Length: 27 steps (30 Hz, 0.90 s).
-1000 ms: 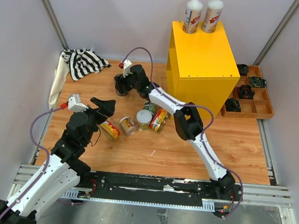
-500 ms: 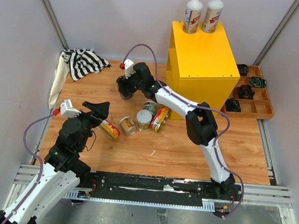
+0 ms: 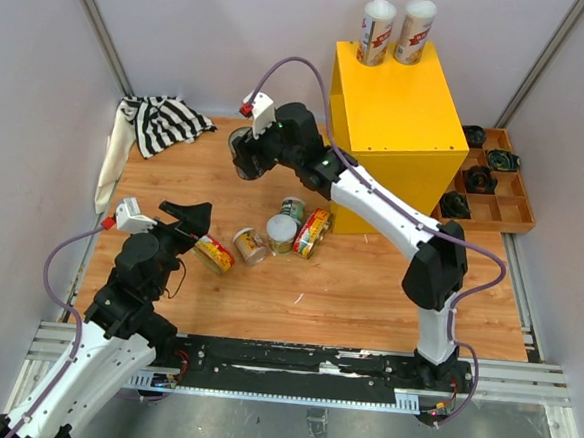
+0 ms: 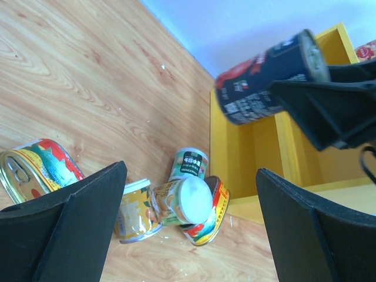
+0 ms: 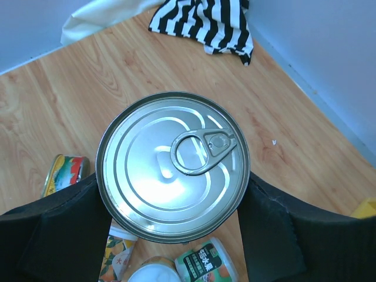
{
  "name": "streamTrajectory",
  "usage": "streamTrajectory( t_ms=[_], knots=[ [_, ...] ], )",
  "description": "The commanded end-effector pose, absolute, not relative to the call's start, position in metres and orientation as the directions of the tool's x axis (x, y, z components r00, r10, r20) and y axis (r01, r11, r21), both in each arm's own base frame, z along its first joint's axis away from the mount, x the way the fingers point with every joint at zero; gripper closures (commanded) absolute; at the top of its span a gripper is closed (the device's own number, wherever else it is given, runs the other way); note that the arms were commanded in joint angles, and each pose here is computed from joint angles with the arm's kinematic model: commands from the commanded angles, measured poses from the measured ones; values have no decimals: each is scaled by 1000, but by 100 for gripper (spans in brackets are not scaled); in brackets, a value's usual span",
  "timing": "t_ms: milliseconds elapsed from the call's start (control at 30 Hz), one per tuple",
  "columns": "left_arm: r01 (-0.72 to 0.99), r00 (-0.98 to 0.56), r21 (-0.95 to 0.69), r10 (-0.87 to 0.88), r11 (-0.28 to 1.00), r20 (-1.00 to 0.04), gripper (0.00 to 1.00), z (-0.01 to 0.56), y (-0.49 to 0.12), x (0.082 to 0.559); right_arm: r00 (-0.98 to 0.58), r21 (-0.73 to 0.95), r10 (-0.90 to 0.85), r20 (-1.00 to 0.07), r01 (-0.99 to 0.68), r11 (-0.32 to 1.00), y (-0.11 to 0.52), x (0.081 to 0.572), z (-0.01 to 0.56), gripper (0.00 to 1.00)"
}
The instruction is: Place and organize the canned foods onto the counter
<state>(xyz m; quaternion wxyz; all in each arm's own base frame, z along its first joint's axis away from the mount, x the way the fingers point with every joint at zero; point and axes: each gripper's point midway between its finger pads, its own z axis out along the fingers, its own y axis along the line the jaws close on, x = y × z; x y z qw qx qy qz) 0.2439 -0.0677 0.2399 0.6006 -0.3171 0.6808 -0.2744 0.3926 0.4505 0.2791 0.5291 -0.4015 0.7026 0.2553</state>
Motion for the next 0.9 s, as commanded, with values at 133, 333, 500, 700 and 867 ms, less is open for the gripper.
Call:
streamTrajectory(
  t_ms=[133,333,500,700,867],
  knots=[
    [-94,-34,-776,-781,624,-624,5,246,-64,248,82,-141,-124,-989,-786,602,407,359,444,95],
    [-73,-49,-759,-762,647,-646,5,252,-71,255,153,-180,-98,-983,-743,645,373,343,496,95],
    [-61,-75,-746,-748,664,-660,6,251,-78,260,204,-206,-88,-975,-683,701,341,334,533,95],
    [-38,-96,-738,-738,674,-668,7,253,-85,264,238,-215,-87,-967,-587,781,300,336,561,95],
    [-14,-109,-723,-719,691,-686,7,258,-91,267,227,-184,-76,-971,-505,843,261,350,573,95]
  ],
)
